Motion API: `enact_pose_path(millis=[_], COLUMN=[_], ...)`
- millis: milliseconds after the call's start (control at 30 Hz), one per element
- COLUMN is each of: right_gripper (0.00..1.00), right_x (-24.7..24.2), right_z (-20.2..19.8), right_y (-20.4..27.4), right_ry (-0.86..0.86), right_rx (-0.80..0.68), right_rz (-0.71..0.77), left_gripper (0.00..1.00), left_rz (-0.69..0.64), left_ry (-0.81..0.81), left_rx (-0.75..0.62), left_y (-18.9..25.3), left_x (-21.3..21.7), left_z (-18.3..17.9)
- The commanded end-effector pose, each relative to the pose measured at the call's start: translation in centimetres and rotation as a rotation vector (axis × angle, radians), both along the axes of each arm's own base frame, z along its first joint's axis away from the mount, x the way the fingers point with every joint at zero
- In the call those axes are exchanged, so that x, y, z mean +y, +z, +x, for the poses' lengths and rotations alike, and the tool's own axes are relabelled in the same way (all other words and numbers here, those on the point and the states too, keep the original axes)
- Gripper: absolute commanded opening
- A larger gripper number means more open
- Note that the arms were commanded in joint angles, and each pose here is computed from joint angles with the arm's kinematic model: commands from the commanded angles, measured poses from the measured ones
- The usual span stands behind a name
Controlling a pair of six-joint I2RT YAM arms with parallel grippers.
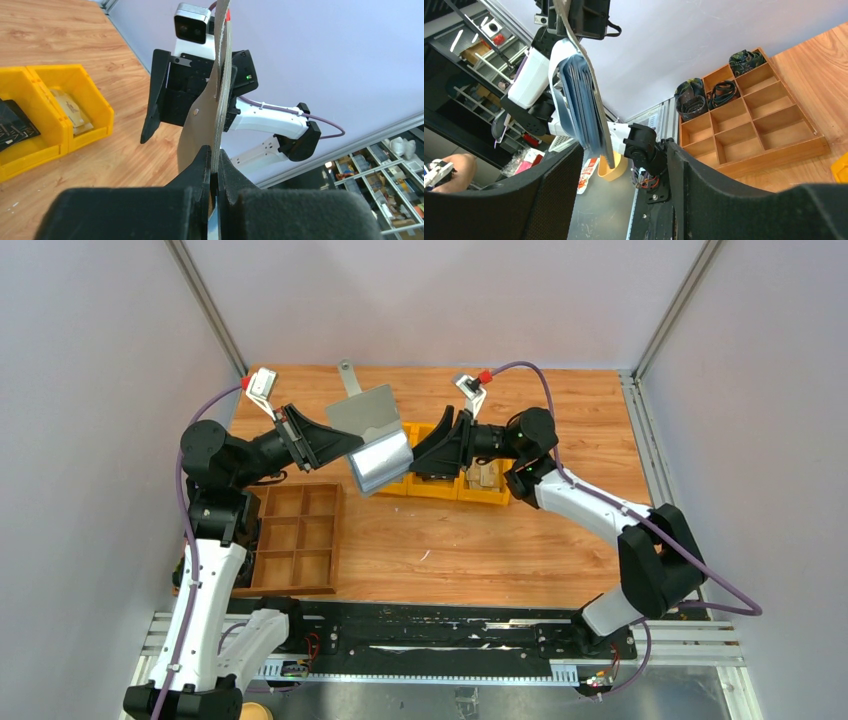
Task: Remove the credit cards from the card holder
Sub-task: Open the card holder at the center of the board.
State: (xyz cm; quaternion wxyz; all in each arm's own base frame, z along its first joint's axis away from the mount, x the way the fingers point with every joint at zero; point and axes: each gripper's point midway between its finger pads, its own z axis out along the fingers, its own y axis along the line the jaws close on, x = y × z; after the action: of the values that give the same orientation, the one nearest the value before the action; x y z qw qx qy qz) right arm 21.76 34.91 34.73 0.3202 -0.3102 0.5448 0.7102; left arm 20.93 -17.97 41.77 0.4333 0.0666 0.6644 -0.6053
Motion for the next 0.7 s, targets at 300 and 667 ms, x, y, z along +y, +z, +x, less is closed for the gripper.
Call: enact_pose_path(millis=[300, 667], right_gripper=[0.49, 0.45], right_x=[1.1, 2.2], right_z=[1.1, 1.3], right_y=[2.0, 5.9], right_ry=[-0.088, -0.110], right_rx=[-0.079, -0.131], right_rz=[0.021, 0.099], left_gripper=[0.00, 0.00], left_rz=[-0.029, -0.027], left_ry=[0.000, -0.007], left_rx=[-0.031, -0.017], left_y=[2.1, 2.0], left_x=[0.0, 0.0], left_z=[-0.5, -0.7])
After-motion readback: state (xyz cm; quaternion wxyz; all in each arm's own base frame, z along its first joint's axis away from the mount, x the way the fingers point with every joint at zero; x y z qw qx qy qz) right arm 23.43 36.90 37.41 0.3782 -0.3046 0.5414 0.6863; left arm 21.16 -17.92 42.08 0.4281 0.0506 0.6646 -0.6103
